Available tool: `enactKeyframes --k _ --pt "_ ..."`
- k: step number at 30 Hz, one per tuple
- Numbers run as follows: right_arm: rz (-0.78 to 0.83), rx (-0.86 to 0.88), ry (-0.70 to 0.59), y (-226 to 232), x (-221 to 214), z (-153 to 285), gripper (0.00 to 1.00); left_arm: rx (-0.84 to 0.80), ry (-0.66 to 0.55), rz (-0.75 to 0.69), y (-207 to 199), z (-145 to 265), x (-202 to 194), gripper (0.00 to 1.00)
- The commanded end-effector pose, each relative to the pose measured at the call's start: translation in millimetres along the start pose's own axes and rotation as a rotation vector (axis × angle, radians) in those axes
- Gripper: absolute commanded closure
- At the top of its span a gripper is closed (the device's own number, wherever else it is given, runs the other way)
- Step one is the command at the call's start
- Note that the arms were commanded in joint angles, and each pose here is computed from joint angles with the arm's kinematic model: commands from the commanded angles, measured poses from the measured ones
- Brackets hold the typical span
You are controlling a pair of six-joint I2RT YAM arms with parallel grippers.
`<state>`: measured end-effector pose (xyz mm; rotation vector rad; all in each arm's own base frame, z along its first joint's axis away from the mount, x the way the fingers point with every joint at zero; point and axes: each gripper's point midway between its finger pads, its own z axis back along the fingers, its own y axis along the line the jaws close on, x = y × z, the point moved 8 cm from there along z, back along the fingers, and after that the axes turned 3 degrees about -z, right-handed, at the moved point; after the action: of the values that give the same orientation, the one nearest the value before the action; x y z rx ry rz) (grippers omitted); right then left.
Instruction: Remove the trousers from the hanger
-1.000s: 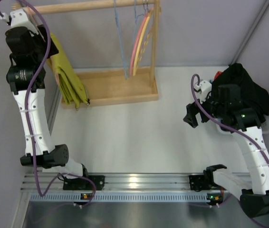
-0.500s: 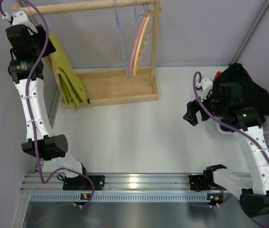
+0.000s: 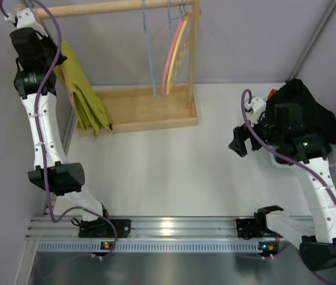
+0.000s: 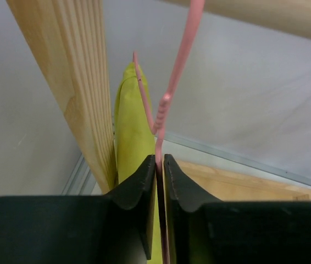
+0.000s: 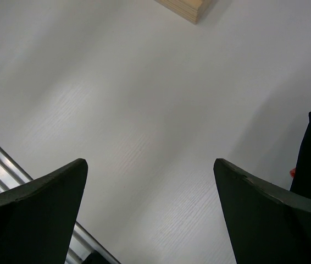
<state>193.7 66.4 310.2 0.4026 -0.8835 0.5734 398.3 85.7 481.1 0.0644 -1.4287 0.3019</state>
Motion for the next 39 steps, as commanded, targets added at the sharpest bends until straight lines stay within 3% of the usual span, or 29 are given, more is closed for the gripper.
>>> enactKeyframes --k 1,2,5,24,29,30,35,39 --pt "0.011 -0.021 -0.067 -2.8 13.5 3.7 0.01 -0.069 -0.179 0.026 -11.5 19.3 43.7 0.85" --pt "0.014 -0.020 -0.068 -3.3 14.7 3.0 0.01 -0.072 -0.188 0.029 -12.1 20.6 45.9 0.94" --pt "0.007 -0.015 -0.072 -2.9 16.7 2.4 0.01 -0.076 -0.235 0.035 -13.5 27.8 57.0 1.00" --pt "0.013 -0.013 -0.092 -2.5 20.8 3.5 0.01 -0.238 -0.534 0.074 -43.7 101.0 126.0 1.00" --pt "0.047 -0.018 -0.141 -1.7 27.7 8.0 0.01 -0.305 -0.499 0.141 -50.4 123.8 117.4 1.00" --pt "0.057 -0.013 -0.150 -1.0 28.8 8.3 0.01 -0.326 -0.442 0.150 -51.5 117.2 102.3 1.00" --pt "0.138 0.025 -0.230 4.8 40.2 9.8 0.01 -0.402 -0.386 0.237 -57.1 158.5 81.2 1.00" --pt "0.186 0.070 -0.355 16.0 65.6 13.0 0.01 -0.426 -0.337 0.289 -57.3 176.1 61.2 1.00"
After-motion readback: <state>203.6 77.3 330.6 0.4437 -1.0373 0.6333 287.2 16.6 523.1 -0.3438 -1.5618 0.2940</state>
